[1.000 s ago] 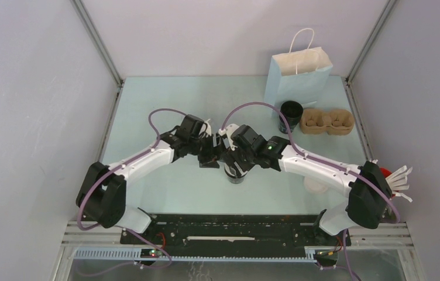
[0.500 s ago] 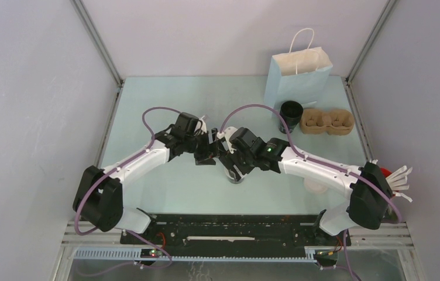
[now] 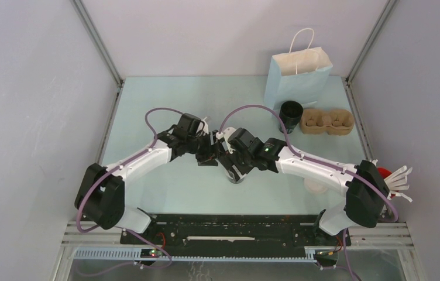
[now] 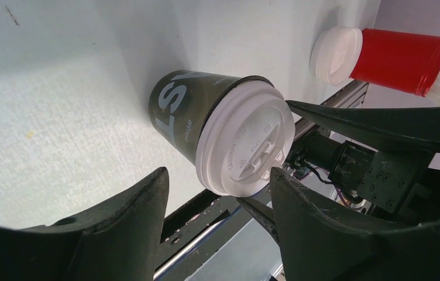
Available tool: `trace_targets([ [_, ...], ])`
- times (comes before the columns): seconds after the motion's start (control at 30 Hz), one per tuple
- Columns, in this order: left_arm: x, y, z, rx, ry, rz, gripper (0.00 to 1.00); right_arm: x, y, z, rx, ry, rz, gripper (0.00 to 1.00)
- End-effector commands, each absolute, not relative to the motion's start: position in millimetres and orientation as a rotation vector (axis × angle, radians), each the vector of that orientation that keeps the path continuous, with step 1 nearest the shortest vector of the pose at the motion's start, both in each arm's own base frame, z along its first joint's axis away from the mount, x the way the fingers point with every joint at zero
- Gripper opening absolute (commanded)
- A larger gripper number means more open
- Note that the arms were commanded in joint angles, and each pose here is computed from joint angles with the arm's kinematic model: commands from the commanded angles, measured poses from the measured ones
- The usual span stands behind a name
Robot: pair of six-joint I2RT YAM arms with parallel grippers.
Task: Pack the takeout coffee
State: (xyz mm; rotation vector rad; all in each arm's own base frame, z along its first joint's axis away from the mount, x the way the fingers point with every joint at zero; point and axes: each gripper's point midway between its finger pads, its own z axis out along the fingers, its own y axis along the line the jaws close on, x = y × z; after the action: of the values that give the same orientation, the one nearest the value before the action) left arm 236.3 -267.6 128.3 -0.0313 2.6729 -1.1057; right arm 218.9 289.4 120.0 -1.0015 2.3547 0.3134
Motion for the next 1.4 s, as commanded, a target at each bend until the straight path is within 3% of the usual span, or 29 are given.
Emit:
trace_targets([
  [0.0,231.6,-276.9,126.3,0.019,2.674,-1.141,0.68,227.0,297.0,130.2,-0.951,2.316,0.321,0.85],
  [0.63,231.6,-276.4,118.3,0.023,2.689,-1.126,0.67,233.7,295.5,125.8,-0.948,2.325,0.327,0.86],
  [1.07,220.1,-262.6,77.2,0.033,2.784,-0.992,0.6,227.0,296.8,129.5,-0.903,2.344,0.397,0.95],
  [1.27,221.8,-261.7,70.8,0.026,2.781,-0.976,0.59,214.3,278.0,165.6,-0.708,2.381,0.624,1.0],
  [1.37,223.0,-263.2,72.5,0.026,2.771,-0.983,0.59,214.6,266.9,167.4,-0.494,2.404,0.889,1.0],
])
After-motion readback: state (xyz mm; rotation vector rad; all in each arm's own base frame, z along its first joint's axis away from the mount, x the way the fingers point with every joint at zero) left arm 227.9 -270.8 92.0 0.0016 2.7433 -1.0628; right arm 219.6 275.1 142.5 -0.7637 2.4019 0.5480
